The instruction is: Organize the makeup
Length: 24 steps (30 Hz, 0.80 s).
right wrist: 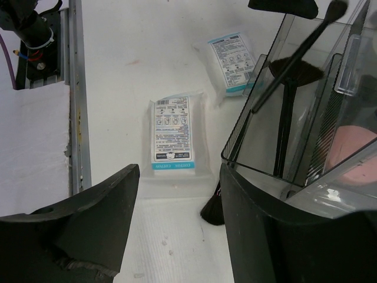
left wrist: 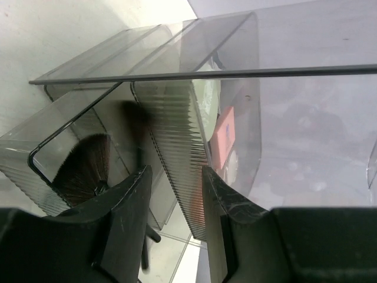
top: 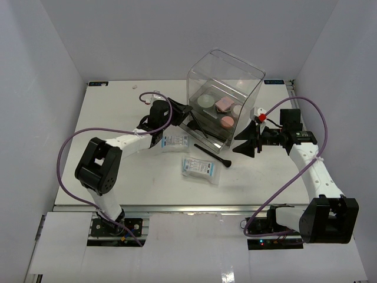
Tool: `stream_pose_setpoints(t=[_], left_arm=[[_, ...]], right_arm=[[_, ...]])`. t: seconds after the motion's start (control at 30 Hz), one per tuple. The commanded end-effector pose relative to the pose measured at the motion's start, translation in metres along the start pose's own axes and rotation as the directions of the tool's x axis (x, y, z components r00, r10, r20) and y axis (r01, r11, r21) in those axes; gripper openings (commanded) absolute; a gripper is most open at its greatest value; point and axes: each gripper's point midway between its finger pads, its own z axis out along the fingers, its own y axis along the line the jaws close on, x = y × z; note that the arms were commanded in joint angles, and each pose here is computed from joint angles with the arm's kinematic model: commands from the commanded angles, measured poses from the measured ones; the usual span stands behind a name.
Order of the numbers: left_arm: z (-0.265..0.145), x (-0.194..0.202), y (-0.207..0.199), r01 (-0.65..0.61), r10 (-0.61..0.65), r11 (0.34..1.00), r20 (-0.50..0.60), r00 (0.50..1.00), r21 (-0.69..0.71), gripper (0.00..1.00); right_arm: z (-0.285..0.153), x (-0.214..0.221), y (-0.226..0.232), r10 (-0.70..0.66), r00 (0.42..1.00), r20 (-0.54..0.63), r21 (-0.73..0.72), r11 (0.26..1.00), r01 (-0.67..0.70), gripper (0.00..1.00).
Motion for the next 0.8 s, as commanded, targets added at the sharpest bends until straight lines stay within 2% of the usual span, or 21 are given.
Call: stream_pose_setpoints(t=[0.0, 0.2, 0.33, 0.43, 0.47, 0.53, 0.6, 0.67, 0.77], left_arm=[[0.001, -0.006, -0.030, -0.012, 0.011, 0.997, 0.017, 1.000, 0.076, 0.55], [-0.006, 0.001, -0.042, -0.057, 0.061, 0.990, -0.028, 0.998, 0.126, 0.60], [-0.020, -0.002, -0.061, -0.175, 0.181, 0.968, -0.015, 0.983, 0.181, 0.63], [-0.049, -0.011, -0.083, -0.362, 0.364, 0.903, 0.032, 0.931, 0.233, 0.71], [-0.054, -0.014, -0.080, -0.438, 0.440, 0.870, 0.044, 0.897, 0.228, 0.74], [-0.078, -0.008, -0.079, -0.526, 0.544, 0.798, 0.022, 0.838, 0.294, 0.89], [-0.109, -0.012, -0.082, -0.596, 0.629, 0.712, 0.038, 0.776, 0.371, 0.98], [-0.130, -0.022, -0.070, -0.635, 0.683, 0.658, 0.033, 0.729, 0.405, 0.98], [-0.155, -0.031, -0.048, -0.666, 0.716, 0.639, 0.017, 0.698, 0.386, 0.98]], right_arm=[[-0.002, -0.003, 0.000, -0.026, 0.999, 0.021, -0.002, 1.000, 0.026, 0.64], [-0.002, 0.003, -0.002, -0.016, 1.000, 0.007, 0.007, 1.000, 0.016, 0.64], [-0.002, 0.008, -0.005, -0.026, 0.999, -0.031, 0.041, 0.999, 0.028, 0.64], [-0.004, 0.028, -0.013, -0.068, 0.984, -0.163, 0.125, 0.988, 0.089, 0.64], [-0.004, 0.035, -0.016, -0.082, 0.974, -0.210, 0.149, 0.982, 0.114, 0.64], [-0.004, 0.055, -0.017, -0.094, 0.952, -0.291, 0.170, 0.974, 0.149, 0.64], [-0.005, 0.072, -0.021, -0.101, 0.923, -0.372, 0.195, 0.963, 0.184, 0.64], [-0.004, 0.090, -0.025, -0.106, 0.889, -0.446, 0.209, 0.953, 0.218, 0.64], [0.007, 0.112, -0.023, -0.135, 0.861, -0.490, 0.179, 0.951, 0.251, 0.64]])
